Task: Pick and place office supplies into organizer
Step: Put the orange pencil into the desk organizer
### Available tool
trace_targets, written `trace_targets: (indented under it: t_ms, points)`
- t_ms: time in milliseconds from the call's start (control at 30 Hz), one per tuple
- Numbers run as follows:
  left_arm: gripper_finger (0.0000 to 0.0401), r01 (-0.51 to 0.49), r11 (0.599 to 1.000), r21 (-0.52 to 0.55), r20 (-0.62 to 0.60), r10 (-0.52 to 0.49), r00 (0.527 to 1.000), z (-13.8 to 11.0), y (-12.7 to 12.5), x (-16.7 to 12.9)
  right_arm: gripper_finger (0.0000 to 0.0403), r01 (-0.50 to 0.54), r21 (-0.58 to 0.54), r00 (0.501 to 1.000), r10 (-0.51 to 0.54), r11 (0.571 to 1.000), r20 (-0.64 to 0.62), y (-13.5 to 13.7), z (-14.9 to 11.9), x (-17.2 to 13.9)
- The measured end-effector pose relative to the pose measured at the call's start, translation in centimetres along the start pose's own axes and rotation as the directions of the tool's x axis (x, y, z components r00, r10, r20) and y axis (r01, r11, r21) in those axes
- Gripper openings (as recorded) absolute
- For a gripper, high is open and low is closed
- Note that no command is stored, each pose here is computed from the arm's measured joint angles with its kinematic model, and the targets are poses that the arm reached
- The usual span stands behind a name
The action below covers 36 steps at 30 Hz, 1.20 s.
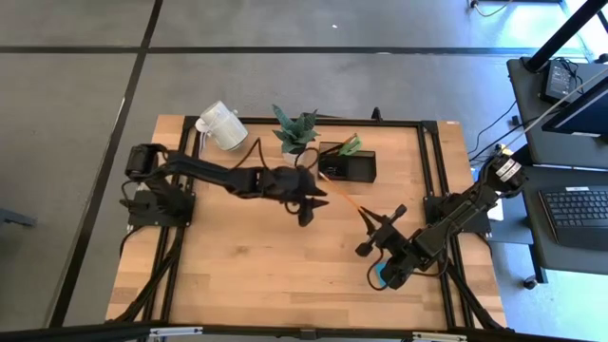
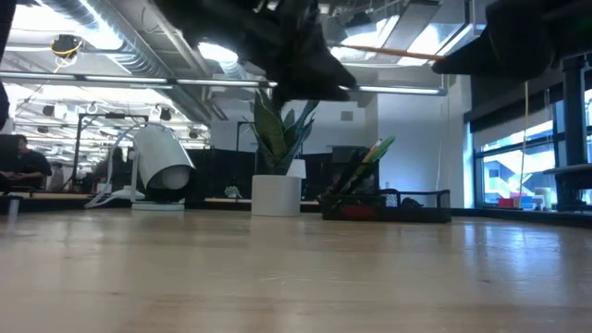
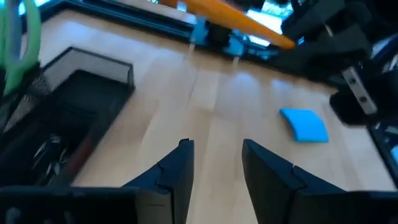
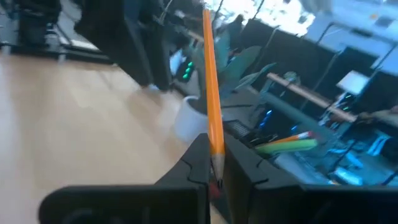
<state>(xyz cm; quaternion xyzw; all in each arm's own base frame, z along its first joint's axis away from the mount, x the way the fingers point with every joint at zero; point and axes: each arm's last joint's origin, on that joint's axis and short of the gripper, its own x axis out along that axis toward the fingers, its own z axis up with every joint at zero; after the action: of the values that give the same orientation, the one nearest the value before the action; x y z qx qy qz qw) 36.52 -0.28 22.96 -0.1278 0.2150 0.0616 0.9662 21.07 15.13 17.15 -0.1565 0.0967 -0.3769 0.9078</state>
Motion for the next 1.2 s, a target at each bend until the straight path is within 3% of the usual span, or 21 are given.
trace_targets:
  t_ms: [200,367,533,733,833,933,1200]
  points:
    - [0.013,0.205,0.979,0.021,0.107,-0.206,0.973,0.5,0.6,1.7,0.0025,0.058,-0.028,0.998,-0.057,0.998,0.041,-0.2,0.1,0.0]
    - [0.013,0.234,0.971,0.045,0.224,-0.238,0.945,0.0,1.4,1.4,0.0025,0.058,-0.045,0.998,-0.057,0.997,0.04,-0.2,0.1,0.0]
    - [0.013,0.303,0.951,0.068,0.489,-0.296,0.821,-2.0,2.2,-0.4,0.0025,0.058,-0.028,0.998,-0.057,0.998,0.041,-0.1,0.2,0.0]
    - [0.013,0.353,0.935,0.045,0.606,-0.307,0.734,-3.8,2.8,-1.4,0.0025,0.055,0.029,0.998,-0.056,0.998,0.04,0.1,0.6,0.0]
    - [0.013,0.345,0.937,0.058,0.603,-0.308,0.736,-3.9,2.8,-1.2,0.0025,0.054,0.047,0.998,-0.056,0.997,0.04,0.2,0.7,0.0]
    - [0.013,0.349,0.934,0.077,0.634,-0.316,0.705,-3.1,2.7,-1.3,0.0025,0.054,0.063,0.998,-0.056,0.997,0.04,0.3,0.8,0.0]
    - [0.013,0.321,0.945,0.065,0.642,-0.286,0.711,-2.7,3.7,-1.2,0.0025,0.053,0.041,0.998,-0.055,0.998,0.04,0.7,1.7,0.0]
